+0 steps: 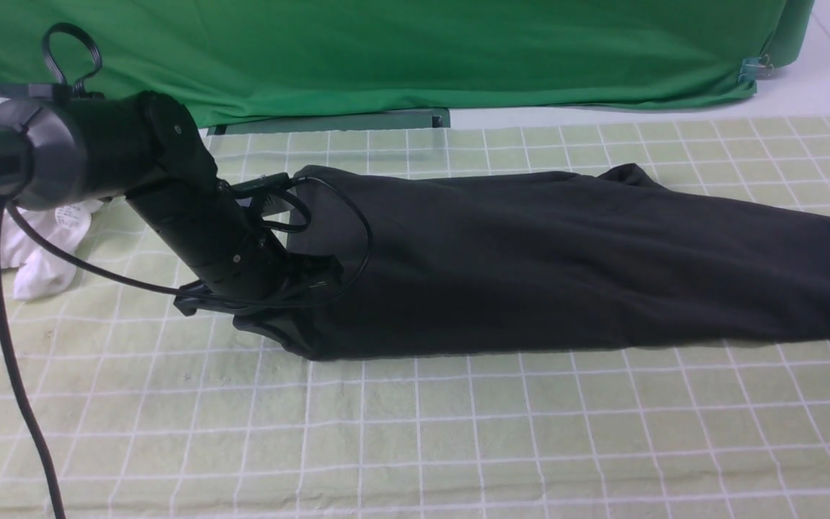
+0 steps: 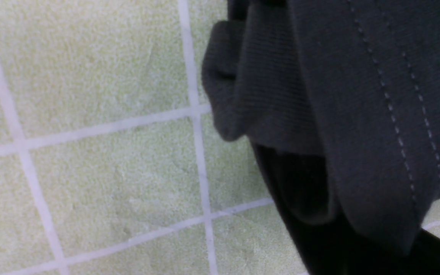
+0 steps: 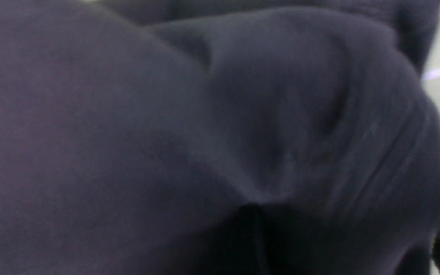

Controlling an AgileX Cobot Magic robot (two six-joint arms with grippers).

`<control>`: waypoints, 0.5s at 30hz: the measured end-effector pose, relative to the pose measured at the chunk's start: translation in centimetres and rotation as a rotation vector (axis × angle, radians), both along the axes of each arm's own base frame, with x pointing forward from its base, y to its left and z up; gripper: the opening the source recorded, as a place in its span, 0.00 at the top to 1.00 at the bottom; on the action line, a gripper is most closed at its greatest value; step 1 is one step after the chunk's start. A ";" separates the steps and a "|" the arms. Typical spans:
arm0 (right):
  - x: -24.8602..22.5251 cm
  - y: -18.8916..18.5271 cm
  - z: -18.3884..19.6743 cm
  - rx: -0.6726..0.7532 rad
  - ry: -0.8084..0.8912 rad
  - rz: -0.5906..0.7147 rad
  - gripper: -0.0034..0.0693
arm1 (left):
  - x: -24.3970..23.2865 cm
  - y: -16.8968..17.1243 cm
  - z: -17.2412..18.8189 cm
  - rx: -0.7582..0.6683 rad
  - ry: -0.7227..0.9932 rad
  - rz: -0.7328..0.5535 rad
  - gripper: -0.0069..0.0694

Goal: Fold a long-sleeved shirt over a green coffee tablecloth.
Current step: 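Pull the folded dark garment lengthwise by its ends to straighten it flat on the table, then fold the right end of the dark garment over onto its left end with the right gripper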

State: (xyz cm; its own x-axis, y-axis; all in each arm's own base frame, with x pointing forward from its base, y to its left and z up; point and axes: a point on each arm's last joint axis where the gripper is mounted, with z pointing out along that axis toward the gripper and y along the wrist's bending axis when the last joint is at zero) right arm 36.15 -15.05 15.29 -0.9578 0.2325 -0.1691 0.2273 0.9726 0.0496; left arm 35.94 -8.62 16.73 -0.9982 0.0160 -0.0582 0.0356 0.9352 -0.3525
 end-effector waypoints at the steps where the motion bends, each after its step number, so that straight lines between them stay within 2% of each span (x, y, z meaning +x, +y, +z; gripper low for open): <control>1: 0.0 -0.1 -0.2 -0.004 0.000 0.005 0.18 | 0.0 0.0 0.0 0.000 0.000 0.000 0.89; 4: 0.1 -0.1 -0.2 -0.010 0.000 0.018 0.27 | 0.0 0.0 0.0 0.000 0.000 0.000 0.89; 7: 0.2 -0.1 -0.2 -0.013 -0.009 0.034 0.51 | 0.0 0.0 0.0 -0.002 0.000 0.001 0.89; 8: 0.3 -0.1 0.0 -0.010 -0.009 0.041 0.62 | 0.0 0.0 0.0 -0.002 0.000 0.001 0.89; 9: 0.3 0.0 -0.1 -0.009 -0.005 0.045 0.66 | 0.0 0.0 0.0 -0.002 0.000 0.001 0.89; 10: 0.4 -0.1 0.3 -0.003 -0.001 0.050 0.80 | 0.0 0.0 0.0 -0.002 0.000 0.001 0.89; 11: 0.5 0.0 0.6 0.001 0.001 0.051 0.87 | 0.0 0.0 0.1 -0.002 -0.002 0.001 0.89; 13: 0.6 -0.1 1.4 0.001 -0.004 0.053 0.92 | -0.1 0.0 0.4 -0.005 -0.001 -0.003 0.89; 15: 0.4 0.0 2.5 -0.003 -0.014 0.055 0.92 | -0.5 0.0 1.3 -0.010 -0.001 -0.016 0.89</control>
